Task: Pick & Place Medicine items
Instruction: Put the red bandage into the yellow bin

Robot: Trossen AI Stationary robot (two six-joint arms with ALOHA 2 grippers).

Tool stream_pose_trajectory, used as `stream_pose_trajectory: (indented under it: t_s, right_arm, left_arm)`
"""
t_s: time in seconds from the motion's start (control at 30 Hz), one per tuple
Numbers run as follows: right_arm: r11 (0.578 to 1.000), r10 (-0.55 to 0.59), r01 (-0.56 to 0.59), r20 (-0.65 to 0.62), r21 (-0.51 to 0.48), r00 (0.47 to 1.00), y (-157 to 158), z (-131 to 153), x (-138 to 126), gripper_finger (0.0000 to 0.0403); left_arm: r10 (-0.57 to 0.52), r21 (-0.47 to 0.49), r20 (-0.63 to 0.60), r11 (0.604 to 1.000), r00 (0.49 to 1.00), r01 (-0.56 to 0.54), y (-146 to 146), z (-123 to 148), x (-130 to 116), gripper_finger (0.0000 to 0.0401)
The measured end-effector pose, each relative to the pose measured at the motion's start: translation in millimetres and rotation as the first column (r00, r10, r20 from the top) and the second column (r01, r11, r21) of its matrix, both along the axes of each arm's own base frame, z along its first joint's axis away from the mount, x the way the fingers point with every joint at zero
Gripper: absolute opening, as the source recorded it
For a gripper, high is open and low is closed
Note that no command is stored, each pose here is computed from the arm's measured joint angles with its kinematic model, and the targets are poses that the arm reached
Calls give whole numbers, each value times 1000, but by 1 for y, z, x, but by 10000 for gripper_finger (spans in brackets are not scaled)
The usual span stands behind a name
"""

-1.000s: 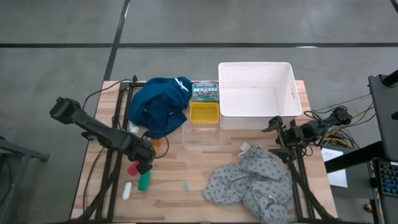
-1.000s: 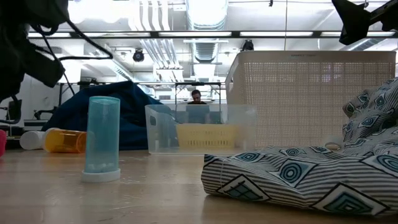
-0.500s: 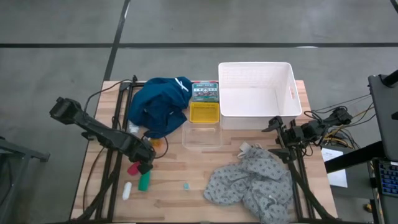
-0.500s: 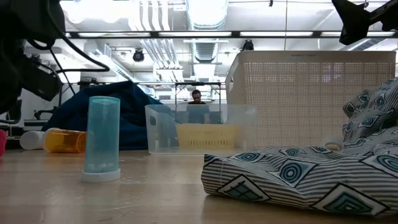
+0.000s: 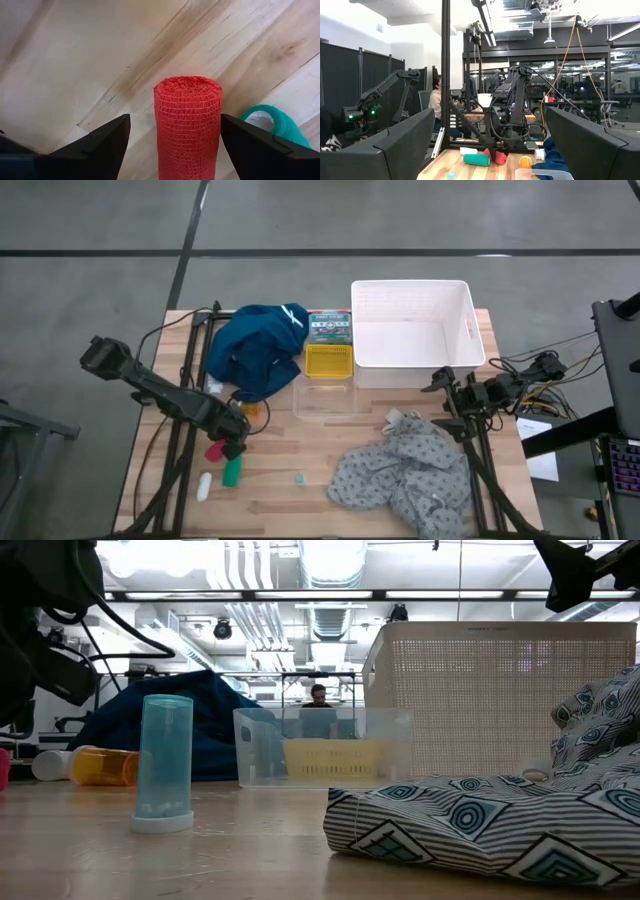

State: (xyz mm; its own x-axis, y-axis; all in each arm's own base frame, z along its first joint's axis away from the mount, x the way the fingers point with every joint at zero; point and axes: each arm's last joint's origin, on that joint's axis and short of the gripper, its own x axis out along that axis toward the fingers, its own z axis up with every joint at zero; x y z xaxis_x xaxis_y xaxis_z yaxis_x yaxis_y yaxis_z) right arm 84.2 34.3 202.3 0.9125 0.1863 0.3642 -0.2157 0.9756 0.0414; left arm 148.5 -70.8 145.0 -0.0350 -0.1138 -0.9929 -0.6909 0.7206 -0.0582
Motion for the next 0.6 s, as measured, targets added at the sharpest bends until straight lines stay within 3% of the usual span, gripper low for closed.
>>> stream_pose_trajectory:
  t_s: [0.6]
  right_arm:
    - [1000, 0, 0, 0, 0, 1000, 0, 0, 0, 380]
  left_arm:
    - [-3, -2, 12, 1000, 1000, 3, 0, 0, 1, 198]
